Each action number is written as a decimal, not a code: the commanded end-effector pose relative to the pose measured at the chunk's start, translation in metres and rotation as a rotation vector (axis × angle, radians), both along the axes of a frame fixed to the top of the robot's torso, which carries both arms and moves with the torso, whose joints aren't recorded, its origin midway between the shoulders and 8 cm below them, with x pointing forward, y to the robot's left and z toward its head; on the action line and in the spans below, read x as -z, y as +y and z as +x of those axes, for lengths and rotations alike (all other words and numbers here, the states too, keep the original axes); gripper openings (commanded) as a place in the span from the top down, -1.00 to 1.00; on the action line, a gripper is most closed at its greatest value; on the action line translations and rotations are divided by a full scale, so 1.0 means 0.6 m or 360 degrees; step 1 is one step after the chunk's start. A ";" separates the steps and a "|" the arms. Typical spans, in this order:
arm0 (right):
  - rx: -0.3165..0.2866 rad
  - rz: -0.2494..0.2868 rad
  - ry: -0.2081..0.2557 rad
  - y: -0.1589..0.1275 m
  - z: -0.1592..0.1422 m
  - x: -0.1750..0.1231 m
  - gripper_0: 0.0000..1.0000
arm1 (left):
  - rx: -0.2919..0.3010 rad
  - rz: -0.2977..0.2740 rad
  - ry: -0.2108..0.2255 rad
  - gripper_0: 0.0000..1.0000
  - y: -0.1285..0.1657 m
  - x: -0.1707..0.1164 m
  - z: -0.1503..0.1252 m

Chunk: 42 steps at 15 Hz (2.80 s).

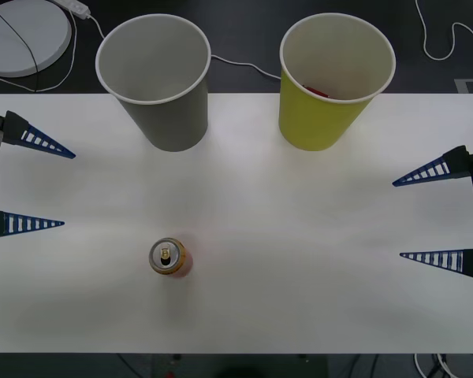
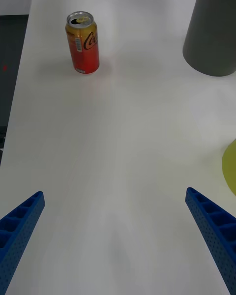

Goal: Put the can into the green bin and the plastic bottle into the gray bin

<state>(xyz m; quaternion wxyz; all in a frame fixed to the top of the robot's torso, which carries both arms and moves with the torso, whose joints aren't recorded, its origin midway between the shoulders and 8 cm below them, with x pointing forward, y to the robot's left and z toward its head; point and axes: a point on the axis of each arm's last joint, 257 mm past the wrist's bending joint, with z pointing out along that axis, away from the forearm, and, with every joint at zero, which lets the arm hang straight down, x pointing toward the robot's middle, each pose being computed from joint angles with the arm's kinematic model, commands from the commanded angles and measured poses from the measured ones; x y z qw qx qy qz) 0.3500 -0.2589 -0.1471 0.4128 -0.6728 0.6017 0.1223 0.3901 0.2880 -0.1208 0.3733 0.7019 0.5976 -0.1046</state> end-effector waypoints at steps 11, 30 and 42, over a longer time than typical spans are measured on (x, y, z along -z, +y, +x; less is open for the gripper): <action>0.0000 0.0000 0.0000 0.000 0.000 0.000 -1.00 | 0.0013 -0.0090 0.0117 -1.00 -0.003 0.045 -0.014; 0.0000 0.0000 0.0000 0.000 0.000 0.000 -1.00 | 0.0149 -0.0578 0.0002 -1.00 0.009 0.213 -0.035; 0.0000 0.0000 0.0000 0.000 0.000 0.000 -1.00 | 0.0218 -0.0666 -0.0060 -1.00 -0.050 0.284 -0.046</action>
